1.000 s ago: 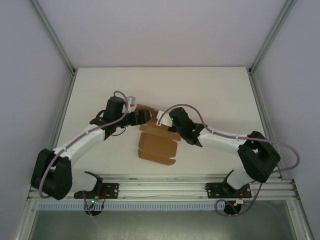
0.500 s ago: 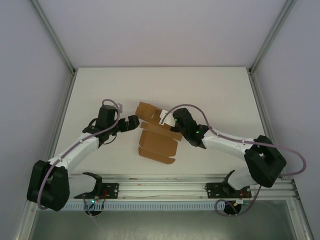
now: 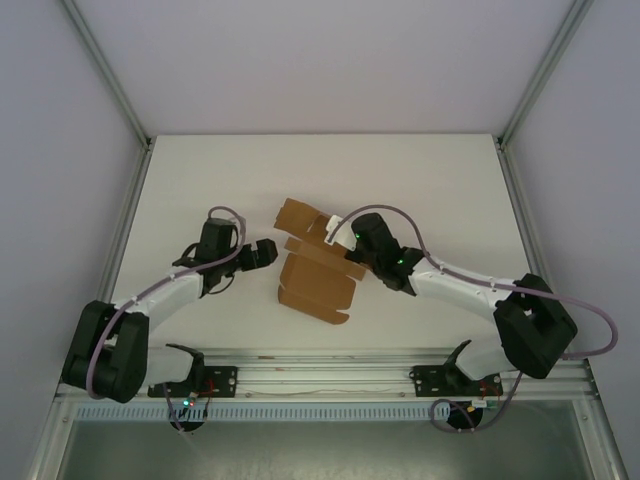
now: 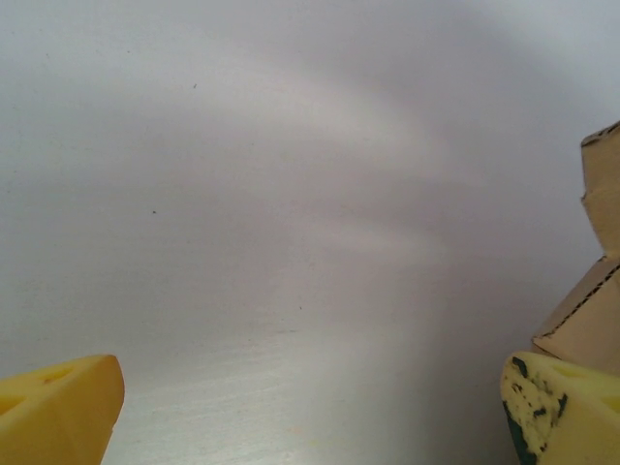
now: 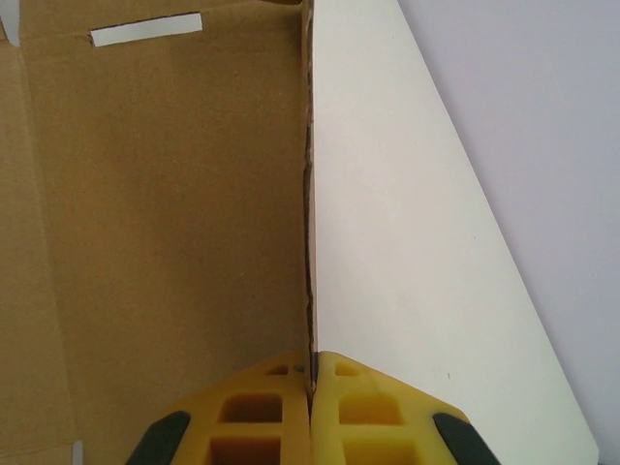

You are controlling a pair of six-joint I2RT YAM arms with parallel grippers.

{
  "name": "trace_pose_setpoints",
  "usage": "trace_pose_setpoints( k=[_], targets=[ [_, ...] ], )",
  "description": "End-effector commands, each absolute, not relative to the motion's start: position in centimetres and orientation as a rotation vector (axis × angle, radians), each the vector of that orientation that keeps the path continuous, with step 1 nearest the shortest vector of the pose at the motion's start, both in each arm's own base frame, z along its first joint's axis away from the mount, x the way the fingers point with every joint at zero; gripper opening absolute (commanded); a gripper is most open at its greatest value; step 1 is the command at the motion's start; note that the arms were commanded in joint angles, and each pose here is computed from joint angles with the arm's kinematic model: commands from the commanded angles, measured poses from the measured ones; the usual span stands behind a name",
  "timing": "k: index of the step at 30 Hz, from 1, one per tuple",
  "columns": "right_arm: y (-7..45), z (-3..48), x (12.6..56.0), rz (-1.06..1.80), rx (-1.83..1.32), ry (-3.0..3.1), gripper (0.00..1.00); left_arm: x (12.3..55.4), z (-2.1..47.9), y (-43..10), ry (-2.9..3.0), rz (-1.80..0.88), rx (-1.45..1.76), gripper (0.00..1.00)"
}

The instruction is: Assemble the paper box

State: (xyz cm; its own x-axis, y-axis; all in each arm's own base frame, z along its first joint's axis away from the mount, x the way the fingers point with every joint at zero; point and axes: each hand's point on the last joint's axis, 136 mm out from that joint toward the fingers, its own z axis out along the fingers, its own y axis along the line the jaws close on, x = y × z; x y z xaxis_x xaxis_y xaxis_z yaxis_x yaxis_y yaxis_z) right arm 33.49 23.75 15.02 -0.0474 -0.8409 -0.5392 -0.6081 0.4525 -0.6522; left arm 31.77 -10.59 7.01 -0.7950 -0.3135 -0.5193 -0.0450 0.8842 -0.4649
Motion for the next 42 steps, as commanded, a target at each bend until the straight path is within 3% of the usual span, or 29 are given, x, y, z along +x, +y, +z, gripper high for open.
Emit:
trace_pose_setpoints(
  k=[1, 10, 19, 28, 37, 42],
  targets=[
    [23.6, 15.7, 33.0, -0.263, -1.219, 1.758, 0.0, 33.3, 8.0, -11.0, 2.368, -0.611, -0.202, 0.96],
    [24.2, 15.8, 32.7, -0.209, -1.226, 1.754, 0.0, 35.3, 7.3, -12.3, 2.339, -0.673, -0.18, 0.9],
    [24.7, 15.5, 32.4, -0.169, -1.241, 1.761, 0.0, 34.7, 9.0, -16.2, 2.257, -0.863, 0.007, 0.86],
    [25.2, 16.1, 32.6, -0.144, -1.226, 1.748, 0.0, 34.2, 8.2, -19.2, 2.258, -1.018, 0.083, 0.69],
    [26.3, 16.7, 32.4, -0.057, -1.201, 1.729, 0.0, 34.3, 5.9, -20.3, 2.283, -0.884, 0.095, 0.61],
    [26.4, 16.5, 32.4, -0.049, -1.198, 1.735, 0.0, 35.0, 5.1, -20.5, 2.289, -0.712, 0.09, 0.61]
  ],
)
